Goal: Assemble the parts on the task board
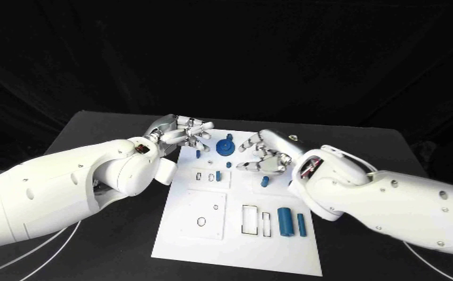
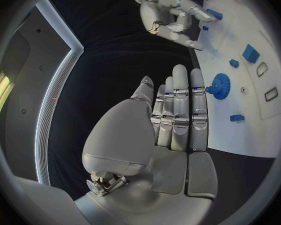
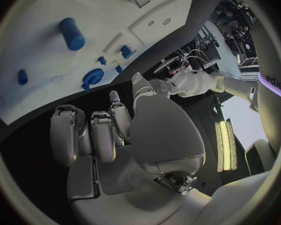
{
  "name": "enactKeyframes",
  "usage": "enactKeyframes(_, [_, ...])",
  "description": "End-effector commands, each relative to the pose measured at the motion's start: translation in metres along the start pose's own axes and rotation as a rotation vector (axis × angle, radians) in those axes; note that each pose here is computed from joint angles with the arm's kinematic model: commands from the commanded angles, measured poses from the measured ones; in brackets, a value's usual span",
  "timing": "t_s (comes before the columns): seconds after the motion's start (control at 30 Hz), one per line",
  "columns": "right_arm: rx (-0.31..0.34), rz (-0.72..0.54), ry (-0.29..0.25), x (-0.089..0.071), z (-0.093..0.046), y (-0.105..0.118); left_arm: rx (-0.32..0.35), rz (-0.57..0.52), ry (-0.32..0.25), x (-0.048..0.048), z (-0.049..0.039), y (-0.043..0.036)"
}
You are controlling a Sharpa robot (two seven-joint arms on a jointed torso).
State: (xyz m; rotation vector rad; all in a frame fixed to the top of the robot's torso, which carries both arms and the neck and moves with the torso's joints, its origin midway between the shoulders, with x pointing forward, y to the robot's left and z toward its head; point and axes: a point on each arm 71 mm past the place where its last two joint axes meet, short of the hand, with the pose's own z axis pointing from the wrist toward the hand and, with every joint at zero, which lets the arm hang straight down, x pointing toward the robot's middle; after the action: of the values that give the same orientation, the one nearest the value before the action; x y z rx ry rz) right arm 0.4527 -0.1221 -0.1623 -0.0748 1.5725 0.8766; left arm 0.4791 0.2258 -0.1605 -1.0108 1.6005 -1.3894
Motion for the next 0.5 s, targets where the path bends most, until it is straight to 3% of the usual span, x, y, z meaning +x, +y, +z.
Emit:
enactKeyframes(0.03, [-0.027,0.191,-0.006,-0.019,-0.009,-0.006,-0.142,0.239,0.139,0.0061,0.0017,0.0076])
enactKeyframes(0.13, [0.026,0.23,-0.032,-0.044,-0.024,-0.025,-0.238,0.439,0.186,0.0052,0.0072,0.0069])
enactKeyframes(0.3, [0.079,0.253,-0.059,-0.065,-0.04,-0.042,-0.359,0.717,0.228,0.0078,0.0166,0.0027])
enactKeyframes(0.5, [0.113,0.261,-0.075,-0.073,-0.047,-0.052,-0.454,0.876,0.225,0.0138,0.0316,-0.0055])
